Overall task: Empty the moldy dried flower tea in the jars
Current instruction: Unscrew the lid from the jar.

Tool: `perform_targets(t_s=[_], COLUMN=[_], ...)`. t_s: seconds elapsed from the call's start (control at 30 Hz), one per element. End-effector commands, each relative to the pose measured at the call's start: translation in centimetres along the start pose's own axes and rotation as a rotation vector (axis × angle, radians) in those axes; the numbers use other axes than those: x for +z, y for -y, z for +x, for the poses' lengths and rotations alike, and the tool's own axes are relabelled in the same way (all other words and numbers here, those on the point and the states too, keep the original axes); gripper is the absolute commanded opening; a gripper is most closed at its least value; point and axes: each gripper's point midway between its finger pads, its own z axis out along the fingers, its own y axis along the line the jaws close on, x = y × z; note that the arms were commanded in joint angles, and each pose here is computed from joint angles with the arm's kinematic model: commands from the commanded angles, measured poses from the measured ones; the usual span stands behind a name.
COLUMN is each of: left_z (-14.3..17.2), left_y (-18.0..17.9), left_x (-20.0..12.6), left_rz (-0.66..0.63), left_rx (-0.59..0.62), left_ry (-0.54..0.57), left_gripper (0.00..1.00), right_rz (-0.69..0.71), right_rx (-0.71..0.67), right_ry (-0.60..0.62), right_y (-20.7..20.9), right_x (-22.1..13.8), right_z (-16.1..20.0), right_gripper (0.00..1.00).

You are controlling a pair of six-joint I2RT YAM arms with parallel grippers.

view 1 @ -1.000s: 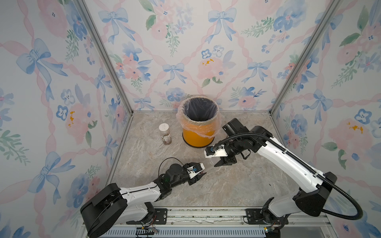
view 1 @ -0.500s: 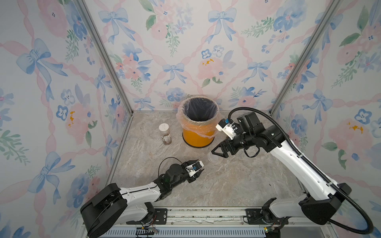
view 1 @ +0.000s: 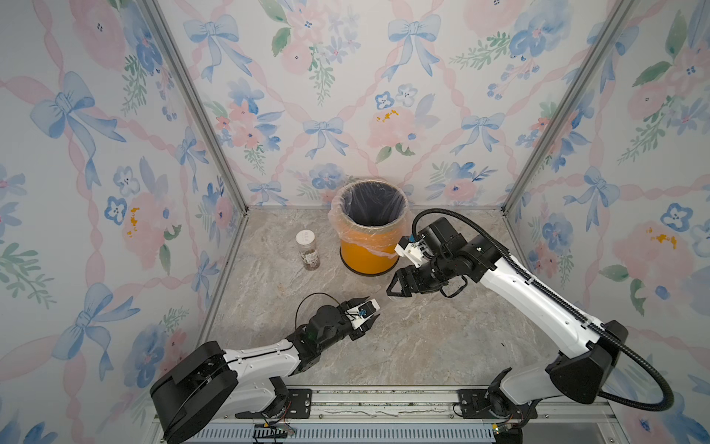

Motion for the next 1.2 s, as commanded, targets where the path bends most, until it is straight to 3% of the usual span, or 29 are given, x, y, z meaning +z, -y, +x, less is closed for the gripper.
perform_targets(t_s=[0.0, 0.17, 0.37, 0.43, 0.5, 0.63, 0.77, 0.97, 1.07, 1.17], left_z=[-1.8, -1.5, -1.5, -1.7, -2.0, -2.0, -1.8, -1.7, -1.6, -1.4], left_y=[-0.7, -0.4, 0.7, 1.3, 1.9, 2.7, 2.9, 3.0, 2.9, 2.6], left_x=[0.3, 0.2, 0.1, 0.0, -0.1, -0.2, -0.2, -0.2, -0.2, -0.1], left_rz=[-0.023, -0.012, 0.048, 0.081, 0.118, 0.159, 0.171, 0.174, 0.167, 0.148], left_rx=[0.019, 0.019, 0.028, 0.030, 0.034, 0.033, 0.031, 0.030, 0.031, 0.032], left_ry=[0.052, 0.048, 0.064, 0.078, 0.095, 0.103, 0.099, 0.096, 0.092, 0.083], left_gripper=[0.49, 0.49, 0.49, 0.50, 0.50, 0.50, 0.51, 0.52, 0.52, 0.52], right_rz=[0.020, 0.019, -0.014, -0.051, -0.093, -0.108, -0.071, -0.036, -0.015, -0.014], right_rx=[-0.006, -0.055, -0.298, -0.487, -0.692, -1.117, -1.398, -1.544, -1.552, -1.515], right_ry=[-0.040, -0.036, -0.030, -0.035, -0.022, -0.015, -0.019, -0.079, -0.123, -0.078], right_y=[0.0, -0.3, -1.2, -2.0, -2.8, -3.4, -3.0, -2.3, -1.5, -1.9], right_x=[0.7, 0.6, 0.1, -0.1, -0.6, -0.5, -0.1, 0.6, 1.5, 1.4], right_z=[0.4, 0.4, 0.4, 1.0, 2.0, 3.6, 3.7, 2.8, 2.5, 2.0], right_gripper=[0.67, 0.48, 0.43, 0.36, 0.35, 0.37, 0.42, 0.38, 0.38, 0.45])
